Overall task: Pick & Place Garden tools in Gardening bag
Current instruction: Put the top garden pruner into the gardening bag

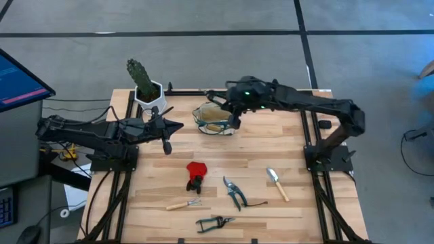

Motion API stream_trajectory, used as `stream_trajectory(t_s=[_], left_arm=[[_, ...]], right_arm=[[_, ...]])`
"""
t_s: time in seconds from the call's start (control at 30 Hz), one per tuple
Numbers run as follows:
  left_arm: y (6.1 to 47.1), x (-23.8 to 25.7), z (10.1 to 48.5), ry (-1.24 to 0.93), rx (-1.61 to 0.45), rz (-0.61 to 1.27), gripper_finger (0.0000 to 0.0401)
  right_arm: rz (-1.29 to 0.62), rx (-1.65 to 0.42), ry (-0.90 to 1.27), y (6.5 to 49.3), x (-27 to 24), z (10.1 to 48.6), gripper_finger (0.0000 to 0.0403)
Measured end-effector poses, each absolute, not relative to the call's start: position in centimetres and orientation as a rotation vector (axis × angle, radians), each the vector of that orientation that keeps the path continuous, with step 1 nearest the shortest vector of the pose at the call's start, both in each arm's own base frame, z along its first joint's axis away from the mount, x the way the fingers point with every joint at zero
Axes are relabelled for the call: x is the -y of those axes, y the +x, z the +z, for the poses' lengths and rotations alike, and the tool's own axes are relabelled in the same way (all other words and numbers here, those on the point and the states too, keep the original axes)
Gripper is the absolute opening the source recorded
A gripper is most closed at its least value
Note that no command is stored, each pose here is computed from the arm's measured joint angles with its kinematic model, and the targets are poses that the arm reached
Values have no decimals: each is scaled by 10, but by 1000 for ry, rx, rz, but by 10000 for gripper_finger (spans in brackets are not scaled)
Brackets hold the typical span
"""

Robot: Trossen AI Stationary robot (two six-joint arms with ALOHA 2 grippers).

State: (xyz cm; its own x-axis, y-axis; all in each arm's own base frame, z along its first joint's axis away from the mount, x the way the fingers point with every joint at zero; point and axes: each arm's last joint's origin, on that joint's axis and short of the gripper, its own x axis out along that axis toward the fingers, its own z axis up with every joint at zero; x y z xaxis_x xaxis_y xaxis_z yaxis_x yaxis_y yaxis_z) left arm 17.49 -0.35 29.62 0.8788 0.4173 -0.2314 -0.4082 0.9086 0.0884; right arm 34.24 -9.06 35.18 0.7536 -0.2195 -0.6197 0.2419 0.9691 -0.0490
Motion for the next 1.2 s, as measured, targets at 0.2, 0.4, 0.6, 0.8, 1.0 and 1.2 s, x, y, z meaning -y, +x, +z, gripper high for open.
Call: stream_trajectory(t_s=[0.2,0.4,0.6,0.8,1.0,1.2], left_arm=[[175,3,296,38,-251,430,4],[175,3,296,38,-251,430,4],[175,3,296,39,-254,430,4],[175,3,296,39,-255,430,4],[175,3,295,39,-257,428,4],[175,3,295,37,-257,430,4]], right_arm=[[-201,-802,45,365,107,330,19],[-159,-903,79,375,118,303,19],[-38,-957,121,378,120,287,19],[-5,-992,120,378,128,277,18],[-41,-958,118,378,142,277,18],[-51,-934,119,377,147,278,18]])
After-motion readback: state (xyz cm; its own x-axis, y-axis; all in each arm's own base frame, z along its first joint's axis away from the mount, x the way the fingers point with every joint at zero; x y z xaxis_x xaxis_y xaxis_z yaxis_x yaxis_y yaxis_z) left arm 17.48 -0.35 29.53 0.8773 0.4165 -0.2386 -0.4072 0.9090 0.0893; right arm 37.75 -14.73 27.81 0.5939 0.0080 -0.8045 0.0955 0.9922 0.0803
